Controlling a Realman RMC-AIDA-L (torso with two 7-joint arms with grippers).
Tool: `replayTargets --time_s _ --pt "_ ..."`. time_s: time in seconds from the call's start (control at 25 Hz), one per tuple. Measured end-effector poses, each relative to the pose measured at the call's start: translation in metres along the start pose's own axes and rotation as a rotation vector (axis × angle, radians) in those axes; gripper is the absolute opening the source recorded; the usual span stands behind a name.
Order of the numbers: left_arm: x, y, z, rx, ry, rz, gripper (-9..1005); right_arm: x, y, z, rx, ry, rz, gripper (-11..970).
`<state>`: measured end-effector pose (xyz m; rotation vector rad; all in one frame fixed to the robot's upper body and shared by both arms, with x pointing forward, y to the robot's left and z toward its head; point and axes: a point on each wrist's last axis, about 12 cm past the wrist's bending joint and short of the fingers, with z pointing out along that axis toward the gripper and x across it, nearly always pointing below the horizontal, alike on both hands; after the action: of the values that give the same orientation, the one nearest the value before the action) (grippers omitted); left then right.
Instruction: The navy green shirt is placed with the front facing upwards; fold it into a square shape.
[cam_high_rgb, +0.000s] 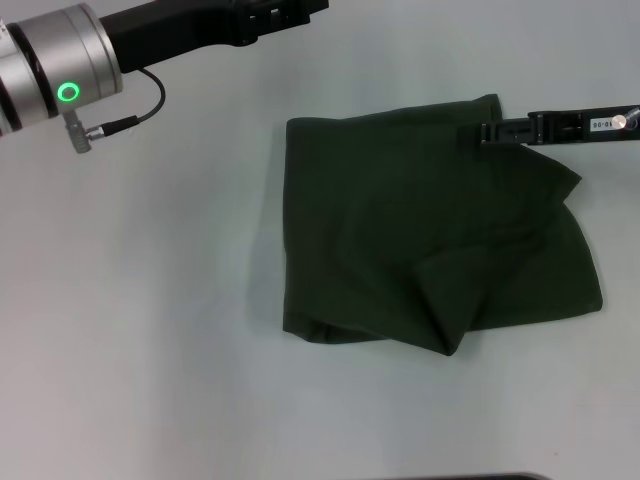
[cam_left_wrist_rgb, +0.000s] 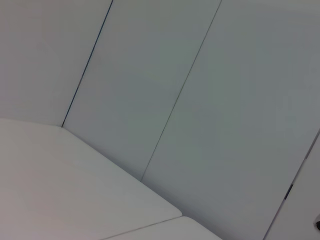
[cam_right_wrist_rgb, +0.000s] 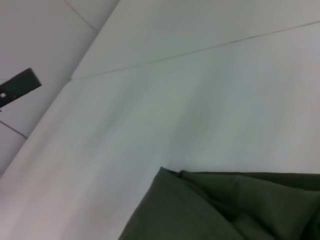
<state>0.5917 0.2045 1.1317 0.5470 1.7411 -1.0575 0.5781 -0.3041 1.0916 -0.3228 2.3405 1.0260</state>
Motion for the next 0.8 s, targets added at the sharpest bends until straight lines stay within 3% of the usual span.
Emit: replayTargets --time_s 0.8 --pt "0.000 -0.001 0.002 0.006 0.003 0.004 916 -0.006 -0.002 -0.012 -0.003 -0.021 -0.002 896"
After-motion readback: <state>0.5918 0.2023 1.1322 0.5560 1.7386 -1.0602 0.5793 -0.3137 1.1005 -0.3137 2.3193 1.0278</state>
